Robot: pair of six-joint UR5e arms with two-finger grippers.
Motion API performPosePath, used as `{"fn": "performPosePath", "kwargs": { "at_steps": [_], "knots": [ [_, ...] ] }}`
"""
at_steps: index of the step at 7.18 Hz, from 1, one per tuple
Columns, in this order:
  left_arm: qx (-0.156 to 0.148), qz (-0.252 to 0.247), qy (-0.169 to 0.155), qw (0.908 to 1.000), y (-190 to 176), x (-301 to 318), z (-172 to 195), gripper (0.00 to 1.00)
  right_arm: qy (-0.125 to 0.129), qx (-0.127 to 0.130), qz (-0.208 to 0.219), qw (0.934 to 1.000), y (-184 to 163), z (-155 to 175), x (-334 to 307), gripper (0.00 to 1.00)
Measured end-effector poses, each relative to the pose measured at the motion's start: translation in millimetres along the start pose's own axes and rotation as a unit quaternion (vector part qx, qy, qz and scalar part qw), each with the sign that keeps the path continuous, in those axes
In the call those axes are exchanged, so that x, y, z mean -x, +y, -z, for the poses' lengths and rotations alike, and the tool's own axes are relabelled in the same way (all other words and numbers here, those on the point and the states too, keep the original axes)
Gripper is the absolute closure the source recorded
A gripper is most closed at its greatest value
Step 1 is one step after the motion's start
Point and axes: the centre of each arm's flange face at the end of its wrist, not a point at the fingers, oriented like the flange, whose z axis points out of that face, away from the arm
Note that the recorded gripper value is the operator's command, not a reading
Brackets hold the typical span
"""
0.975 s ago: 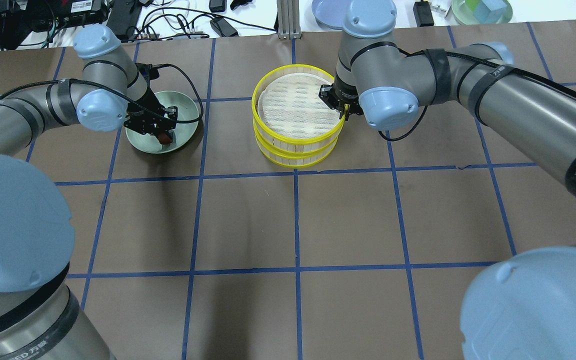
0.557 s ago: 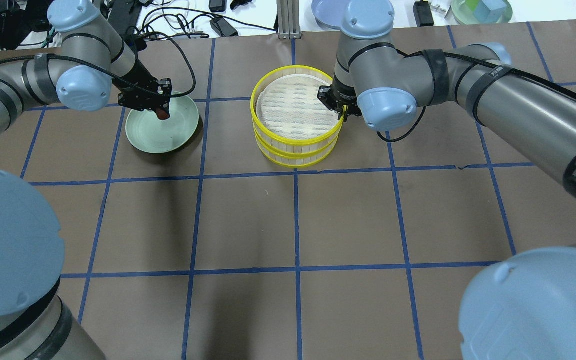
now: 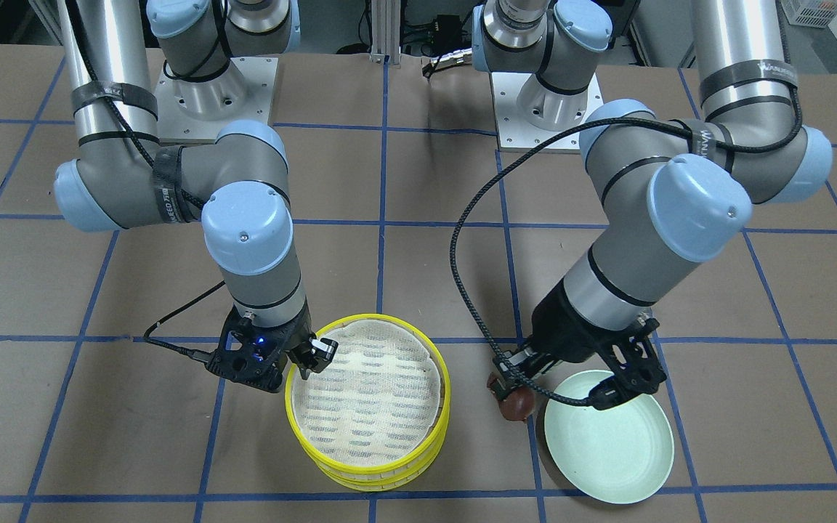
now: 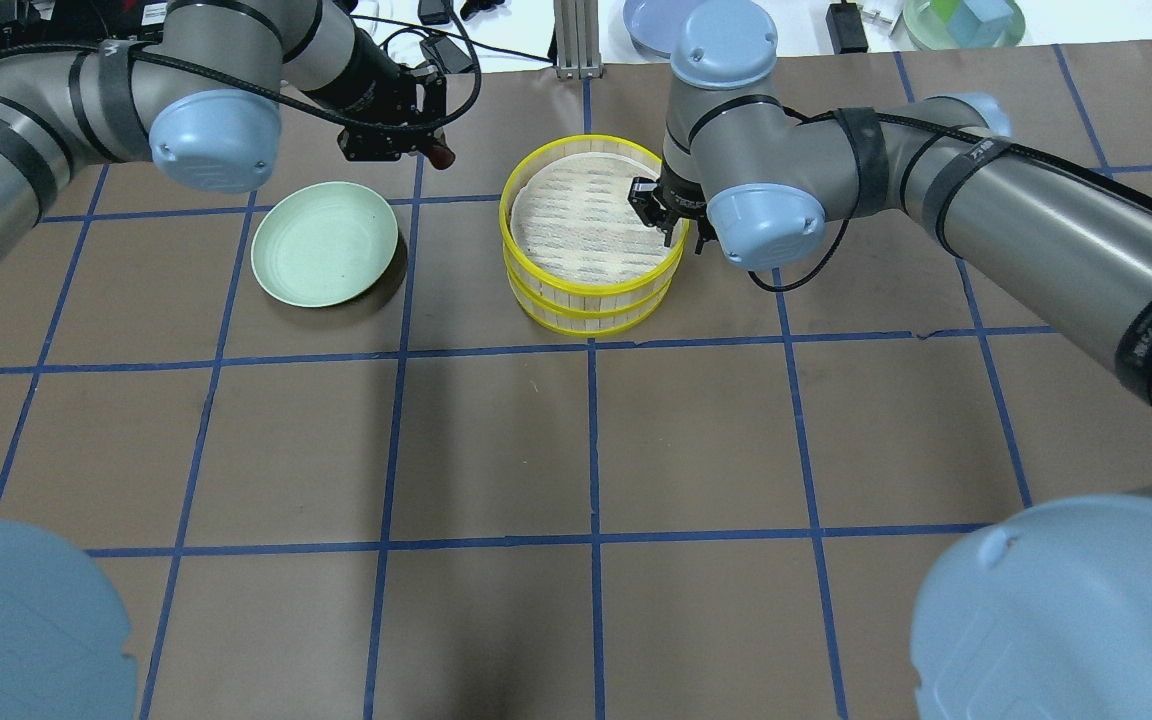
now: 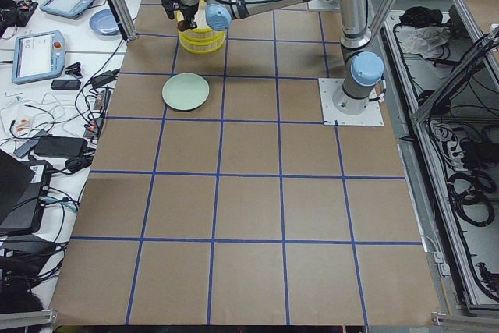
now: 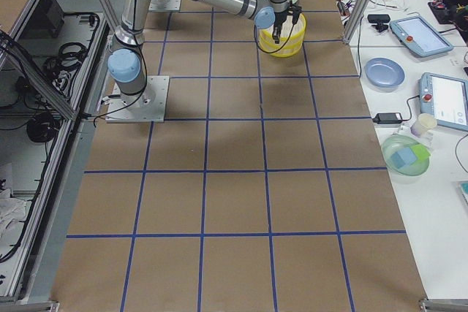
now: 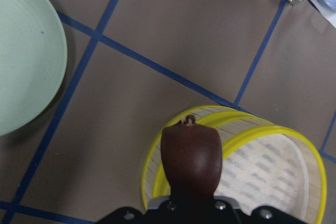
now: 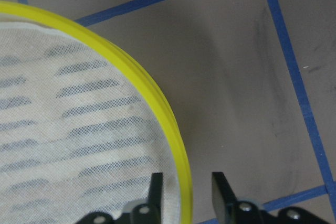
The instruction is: Stack buns with steamer
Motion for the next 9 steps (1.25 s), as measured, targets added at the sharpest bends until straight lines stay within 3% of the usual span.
{"fn": "performPosePath", "kwargs": {
  "at_steps": [1, 2, 3, 4, 7, 9],
  "knots": [
    [0.002, 0.014, 0.010, 0.9999, 18.7, -20.8, -10.1, 1.00, 0.000, 0.000, 0.001, 1.0000, -0.2, 1.9, -0.5, 0.00],
    [0.009, 0.020, 0.019, 0.9996, 36.2, -37.4, -21.2, 0.47, -0.003, -0.003, 0.003, 1.0000, -2.0, 8.9, -2.0, 0.00],
    [0.016, 0.023, 0.032, 0.9991, 47.7, -48.8, -29.3, 0.09, -0.008, -0.007, 0.011, 0.9999, -5.2, 27.8, -7.8, 0.00],
    [0.017, 0.027, 0.042, 0.9986, 52.0, -54.2, -35.9, 0.00, -0.010, -0.009, 0.025, 0.9996, -7.8, 59.5, -21.1, 0.00],
    [0.018, 0.021, 0.057, 0.9980, 54.0, -59.8, -39.6, 0.00, -0.003, -0.002, 0.063, 0.9980, -2.7, 150.9, -79.6, 0.00],
    [0.018, 0.014, 0.060, 0.9979, 54.1, -61.6, -36.3, 0.00, -0.001, 0.000, 0.087, 0.9962, 27.5, 210.0, -100.7, 0.00]
  ]
}}
